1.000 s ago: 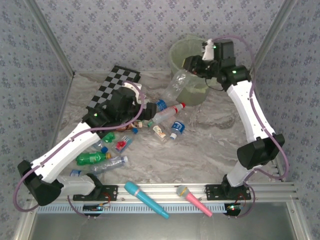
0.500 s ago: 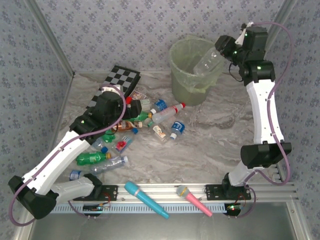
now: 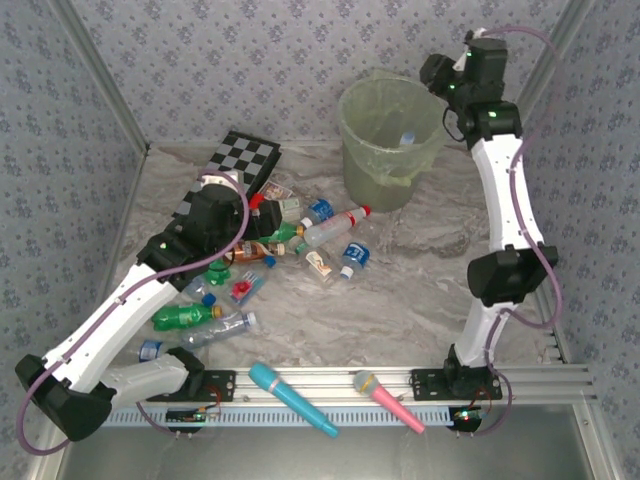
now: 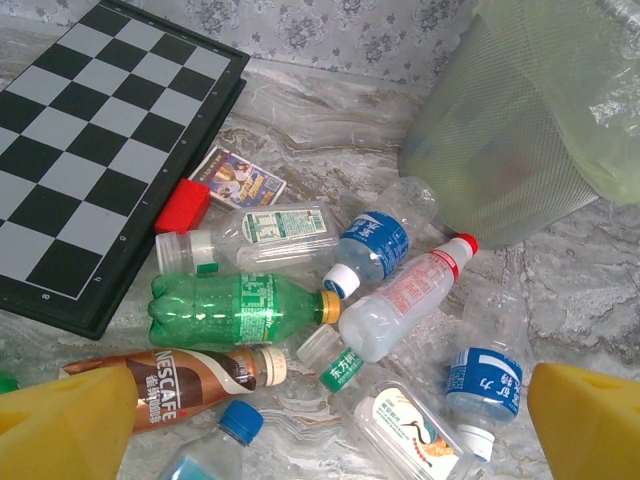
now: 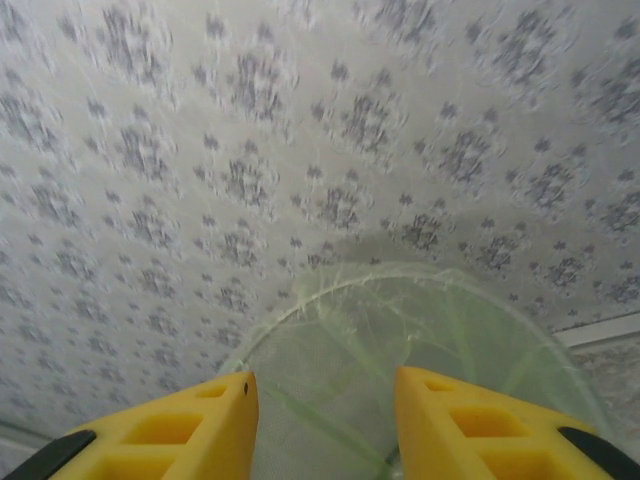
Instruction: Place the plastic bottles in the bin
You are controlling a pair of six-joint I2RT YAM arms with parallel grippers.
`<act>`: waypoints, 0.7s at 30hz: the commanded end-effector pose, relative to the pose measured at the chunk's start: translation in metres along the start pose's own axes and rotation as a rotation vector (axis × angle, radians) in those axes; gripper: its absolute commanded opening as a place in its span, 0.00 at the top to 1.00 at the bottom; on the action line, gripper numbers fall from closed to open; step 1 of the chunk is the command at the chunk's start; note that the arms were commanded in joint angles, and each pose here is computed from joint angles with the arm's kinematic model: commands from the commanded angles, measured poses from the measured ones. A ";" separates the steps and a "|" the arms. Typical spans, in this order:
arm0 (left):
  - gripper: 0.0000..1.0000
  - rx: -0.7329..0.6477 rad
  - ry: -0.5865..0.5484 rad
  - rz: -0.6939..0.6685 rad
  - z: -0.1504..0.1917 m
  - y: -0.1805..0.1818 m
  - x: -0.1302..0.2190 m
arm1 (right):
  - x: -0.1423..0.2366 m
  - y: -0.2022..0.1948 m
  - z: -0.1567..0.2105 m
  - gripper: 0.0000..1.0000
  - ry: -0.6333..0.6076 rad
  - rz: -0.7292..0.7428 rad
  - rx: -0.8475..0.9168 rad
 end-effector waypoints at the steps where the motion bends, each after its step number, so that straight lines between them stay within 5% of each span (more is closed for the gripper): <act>1: 0.00 0.020 -0.020 0.005 -0.003 0.003 0.006 | -0.008 0.010 0.013 0.58 0.051 0.013 0.105; 14: 0.00 0.017 -0.005 0.000 -0.002 0.003 0.002 | -0.011 0.021 0.033 0.53 0.132 -0.001 0.142; 21: 0.00 0.023 0.000 0.000 -0.002 0.003 0.000 | 0.003 0.025 0.027 0.18 0.126 -0.013 0.140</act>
Point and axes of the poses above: each hand's point on the last joint's axis, 136 mm out from that joint toward the fingers, its own x axis back along the fingers, its own y axis along the line the jaws close on, z = x × y, the point moved 9 cm from there along x, back along the fingers, and after that the axes turned 3 degrees about -x, right-handed, at the moved point
